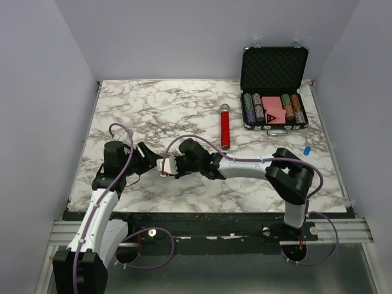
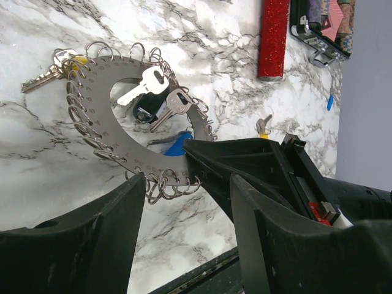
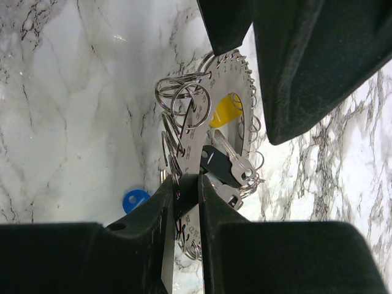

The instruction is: Put the keys on the keyring

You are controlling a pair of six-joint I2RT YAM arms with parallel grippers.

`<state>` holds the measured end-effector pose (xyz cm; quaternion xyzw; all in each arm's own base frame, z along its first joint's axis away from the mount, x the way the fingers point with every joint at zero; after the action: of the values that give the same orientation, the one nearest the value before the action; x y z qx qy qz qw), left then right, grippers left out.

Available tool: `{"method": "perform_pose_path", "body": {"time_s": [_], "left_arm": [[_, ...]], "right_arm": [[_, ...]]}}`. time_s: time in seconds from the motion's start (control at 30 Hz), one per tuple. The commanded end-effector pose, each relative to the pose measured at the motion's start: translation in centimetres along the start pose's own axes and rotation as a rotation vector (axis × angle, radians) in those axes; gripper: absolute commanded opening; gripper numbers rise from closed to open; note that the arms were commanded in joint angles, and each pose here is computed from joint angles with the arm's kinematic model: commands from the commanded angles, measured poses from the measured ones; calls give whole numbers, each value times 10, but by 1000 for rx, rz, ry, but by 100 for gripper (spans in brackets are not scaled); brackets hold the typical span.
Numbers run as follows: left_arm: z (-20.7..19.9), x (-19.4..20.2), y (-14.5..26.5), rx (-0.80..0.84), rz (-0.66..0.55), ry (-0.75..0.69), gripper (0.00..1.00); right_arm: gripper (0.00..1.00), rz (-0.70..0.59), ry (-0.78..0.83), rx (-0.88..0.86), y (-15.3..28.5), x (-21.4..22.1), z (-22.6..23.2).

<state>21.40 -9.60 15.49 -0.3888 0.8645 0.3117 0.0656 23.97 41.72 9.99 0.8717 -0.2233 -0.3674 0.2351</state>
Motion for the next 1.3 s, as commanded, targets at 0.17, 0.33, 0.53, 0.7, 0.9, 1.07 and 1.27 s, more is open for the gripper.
{"method": "perform_pose_path", "body": {"time_s": [0.17,0.33,0.53,0.7,0.9,1.07,1.27], "left_arm": [[-6,0,-2,59,9,15,64],[-3,1,-5,46,17,20,64],[3,1,-10,28,32,25,62],[1,4,-12,47,56,27,58],[3,7,-12,53,74,24,52],[7,10,-11,31,83,24,51],[9,9,-8,2,71,16,51]], "right_arm": [[21,-14,-41,-58,2,-3,13],[21,-16,-41,-59,2,-3,13],[21,-15,-44,-58,2,-2,13],[21,-12,-45,-60,1,-1,14],[21,-10,-45,-62,1,-1,15],[21,-12,-45,-60,1,-1,14],[21,-12,-44,-62,1,-1,15]]}}
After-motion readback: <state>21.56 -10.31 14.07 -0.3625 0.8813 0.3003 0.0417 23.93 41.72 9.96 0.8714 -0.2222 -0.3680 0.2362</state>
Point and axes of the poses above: each gripper's point midway between its finger pads, its own y axis back along the fingers, its own z axis along the line the jaws close on, x = y × z, the point moved 4 cm from there along y, back along the fingers, and after that the axes turned 11 degrees about y, right-handed, at the moved point
